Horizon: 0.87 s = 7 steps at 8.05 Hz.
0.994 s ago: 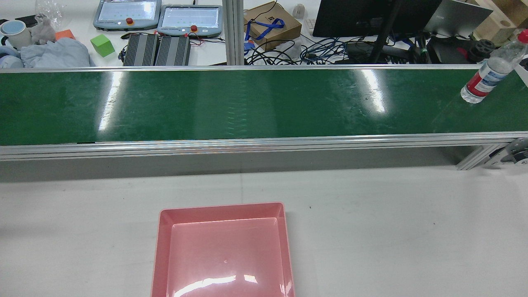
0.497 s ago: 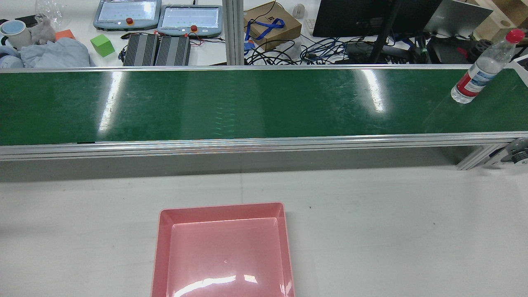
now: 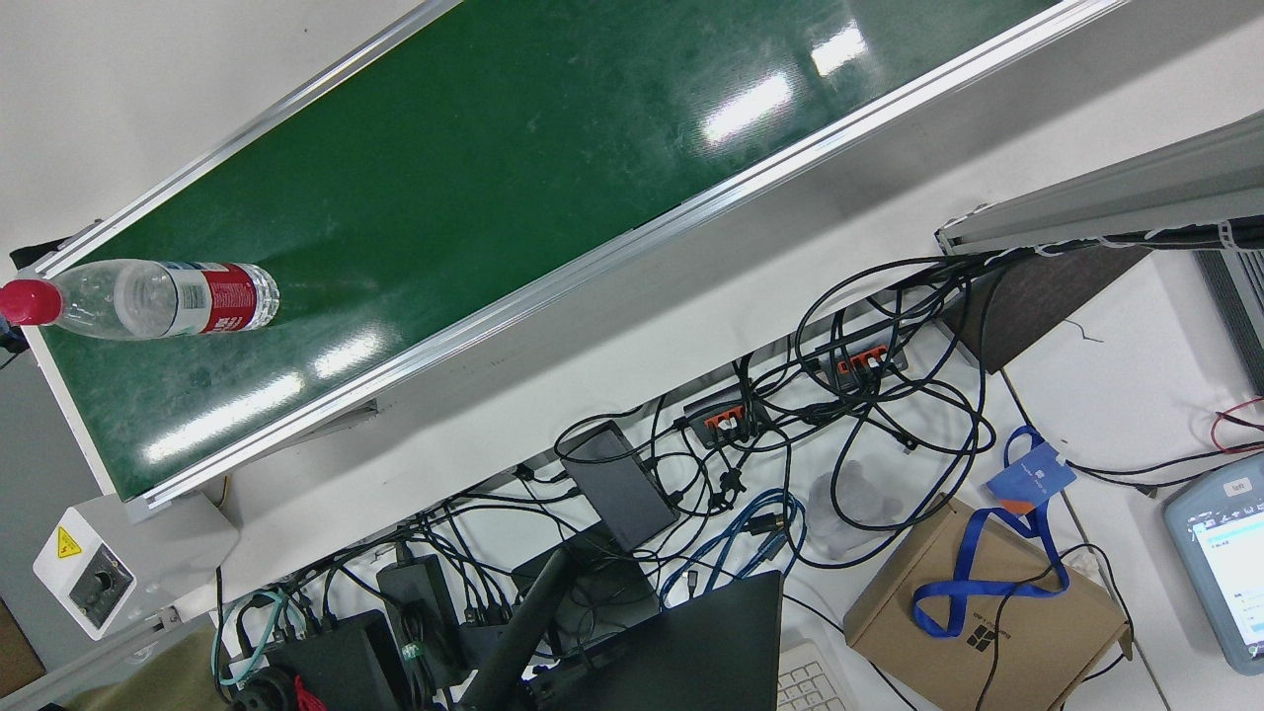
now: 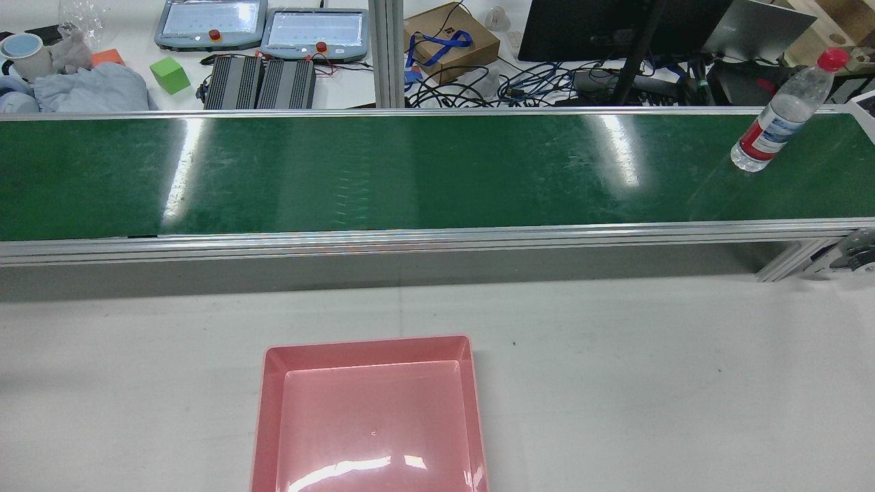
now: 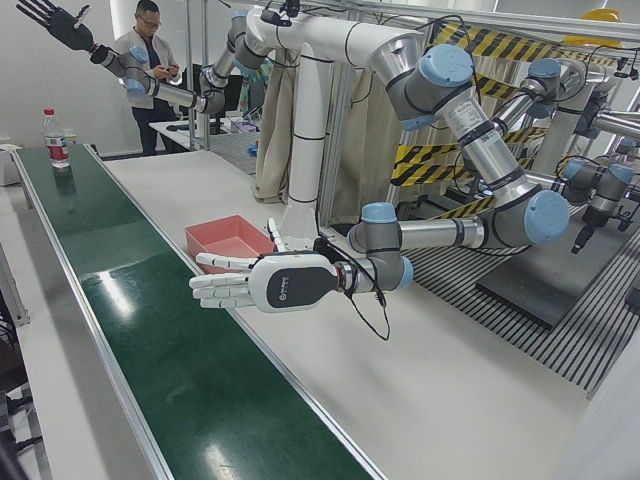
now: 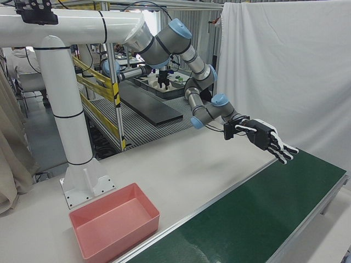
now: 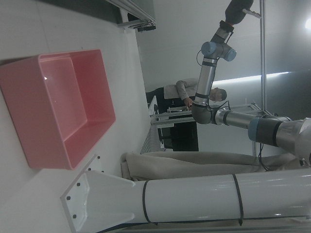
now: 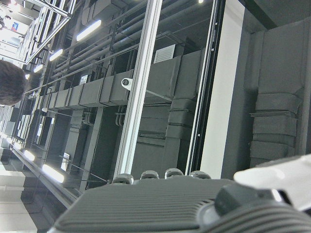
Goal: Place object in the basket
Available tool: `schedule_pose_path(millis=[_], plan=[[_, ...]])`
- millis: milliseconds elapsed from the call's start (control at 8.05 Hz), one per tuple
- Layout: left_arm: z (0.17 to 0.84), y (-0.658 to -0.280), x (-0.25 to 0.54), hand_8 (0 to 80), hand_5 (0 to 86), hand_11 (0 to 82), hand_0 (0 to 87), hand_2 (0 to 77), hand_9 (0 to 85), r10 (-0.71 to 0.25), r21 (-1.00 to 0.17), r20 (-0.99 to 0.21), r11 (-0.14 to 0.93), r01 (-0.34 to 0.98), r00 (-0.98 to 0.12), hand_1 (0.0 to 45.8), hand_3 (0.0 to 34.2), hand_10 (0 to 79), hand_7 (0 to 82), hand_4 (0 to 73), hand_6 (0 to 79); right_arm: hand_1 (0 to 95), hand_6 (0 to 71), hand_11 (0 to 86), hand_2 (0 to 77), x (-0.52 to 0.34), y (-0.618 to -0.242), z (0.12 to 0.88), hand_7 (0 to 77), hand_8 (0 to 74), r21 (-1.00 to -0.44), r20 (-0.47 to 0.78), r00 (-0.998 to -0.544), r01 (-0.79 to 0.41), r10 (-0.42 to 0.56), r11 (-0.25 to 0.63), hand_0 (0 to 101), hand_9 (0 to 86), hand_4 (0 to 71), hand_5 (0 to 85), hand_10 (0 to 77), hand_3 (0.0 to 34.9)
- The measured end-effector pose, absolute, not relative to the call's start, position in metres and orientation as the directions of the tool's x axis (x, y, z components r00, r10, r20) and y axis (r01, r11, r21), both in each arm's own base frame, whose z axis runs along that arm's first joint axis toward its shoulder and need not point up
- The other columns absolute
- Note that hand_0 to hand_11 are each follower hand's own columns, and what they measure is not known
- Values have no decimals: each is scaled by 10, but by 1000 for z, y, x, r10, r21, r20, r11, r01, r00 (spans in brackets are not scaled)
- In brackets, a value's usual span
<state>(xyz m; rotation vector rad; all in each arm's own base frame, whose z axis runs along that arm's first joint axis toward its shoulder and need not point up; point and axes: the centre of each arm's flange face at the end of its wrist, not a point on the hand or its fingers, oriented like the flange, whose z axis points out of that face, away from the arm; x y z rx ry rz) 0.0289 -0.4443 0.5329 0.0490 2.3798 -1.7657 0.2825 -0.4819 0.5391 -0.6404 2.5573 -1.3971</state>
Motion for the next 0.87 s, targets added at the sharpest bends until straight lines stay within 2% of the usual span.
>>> schedule_pose_path(millis=[248, 497, 621, 870], plan=[[530, -445, 29, 33, 125, 104, 453, 22, 82, -80, -945, -159, 300, 128, -984, 54, 0, 60, 5, 213, 0, 0, 0, 0, 5, 283, -482, 539, 5, 0, -831, 64, -896, -292, -440, 473, 3, 0, 5, 0, 0, 1], [528, -445, 29, 38, 125, 104, 452, 22, 82, -80, -944, -158, 304, 127, -984, 71, 0, 60, 5, 213, 11, 0, 0, 0, 5, 283, -482, 539, 5, 0, -831, 65, -896, -293, -440, 473, 3, 0, 5, 0, 5, 1], [526, -445, 29, 38, 125, 104, 452, 16, 65, -79, -943, -157, 307, 125, -984, 33, 0, 60, 5, 213, 0, 0, 0, 0, 5, 282, -482, 539, 5, 0, -831, 65, -896, -293, -440, 473, 3, 0, 5, 0, 5, 2], [523, -445, 29, 38, 125, 104, 452, 16, 65, -79, -942, -155, 312, 124, -985, 49, 0, 60, 5, 213, 0, 0, 0, 0, 11, 281, -483, 540, 5, 0, -832, 65, -897, -291, -438, 473, 3, 0, 5, 0, 5, 2]])
